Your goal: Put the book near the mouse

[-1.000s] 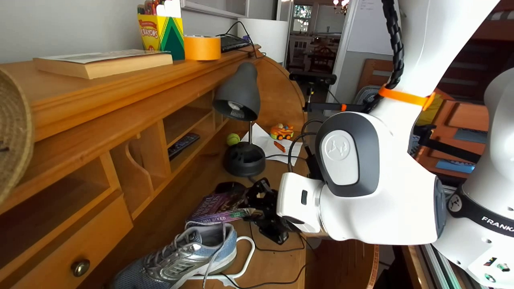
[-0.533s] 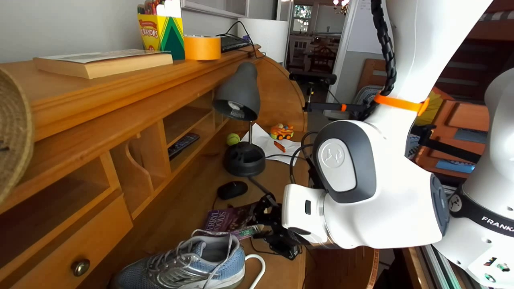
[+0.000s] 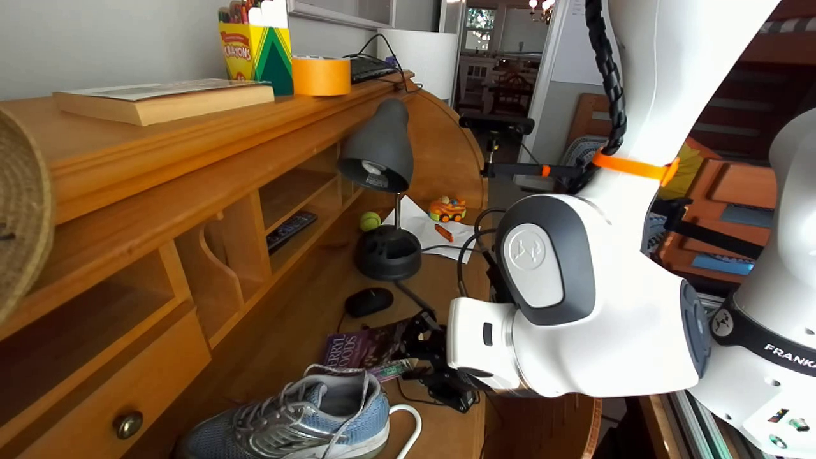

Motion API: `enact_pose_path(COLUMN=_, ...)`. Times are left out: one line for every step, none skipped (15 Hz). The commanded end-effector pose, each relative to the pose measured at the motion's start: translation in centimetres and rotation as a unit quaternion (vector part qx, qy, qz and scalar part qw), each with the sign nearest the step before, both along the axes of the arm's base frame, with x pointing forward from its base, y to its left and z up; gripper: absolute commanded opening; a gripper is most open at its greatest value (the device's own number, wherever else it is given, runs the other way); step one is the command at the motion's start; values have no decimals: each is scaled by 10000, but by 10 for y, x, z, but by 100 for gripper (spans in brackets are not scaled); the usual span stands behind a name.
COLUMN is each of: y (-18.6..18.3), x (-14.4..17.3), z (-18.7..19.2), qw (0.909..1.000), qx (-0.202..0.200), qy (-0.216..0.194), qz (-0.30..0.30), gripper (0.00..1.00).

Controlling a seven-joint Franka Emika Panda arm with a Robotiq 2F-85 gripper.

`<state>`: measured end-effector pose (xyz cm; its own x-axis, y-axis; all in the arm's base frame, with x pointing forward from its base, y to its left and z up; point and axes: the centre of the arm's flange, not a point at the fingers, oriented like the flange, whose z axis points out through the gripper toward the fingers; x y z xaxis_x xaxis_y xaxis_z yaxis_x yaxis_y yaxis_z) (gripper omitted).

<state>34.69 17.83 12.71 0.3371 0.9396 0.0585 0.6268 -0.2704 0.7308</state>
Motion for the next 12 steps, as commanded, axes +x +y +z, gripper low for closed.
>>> enact_pose_path(y=-8, x=1, z=-8, qw=9992, qx=-337, qy=-13, qz=220, gripper=7)
enact_pose_path(y=-9, x=2, z=-9, qw=9989, qx=-397, qy=-22, qz=262, gripper=7)
enact_pose_path(y=-10, x=2, z=-11, qw=9983, qx=-482, qy=-34, qz=314, gripper=7)
enact_pose_path(y=-11, x=3, z=-13, qw=9974, qx=-607, qy=-83, qz=390, gripper=7)
enact_pose_path(y=-12, x=3, z=-14, qw=9966, qx=-694, qy=-91, qz=444, gripper=7)
enact_pose_path(y=-14, x=4, z=-16, qw=9954, qx=-802, qy=-125, qz=501, gripper=7)
enact_pose_path(y=-16, x=5, z=-19, qw=9940, qx=-929, qy=-161, qz=558, gripper=7)
enact_pose_path(y=-18, x=5, z=-20, qw=9927, qx=-1031, qy=-190, qz=604, gripper=7)
enact_pose_path(y=-20, x=6, z=-23, qw=9911, qx=-1135, qy=-215, qz=655, gripper=7)
enact_pose_path(y=-22, x=6, z=-25, qw=9904, qx=-1183, qy=-215, qz=687, gripper=7)
enact_pose_path(y=-24, x=7, z=-27, qw=9892, qx=-1249, qy=-246, qz=724, gripper=7)
enact_pose_path(y=-25, x=7, z=-28, qw=9884, qx=-1294, qy=-262, qz=750, gripper=7)
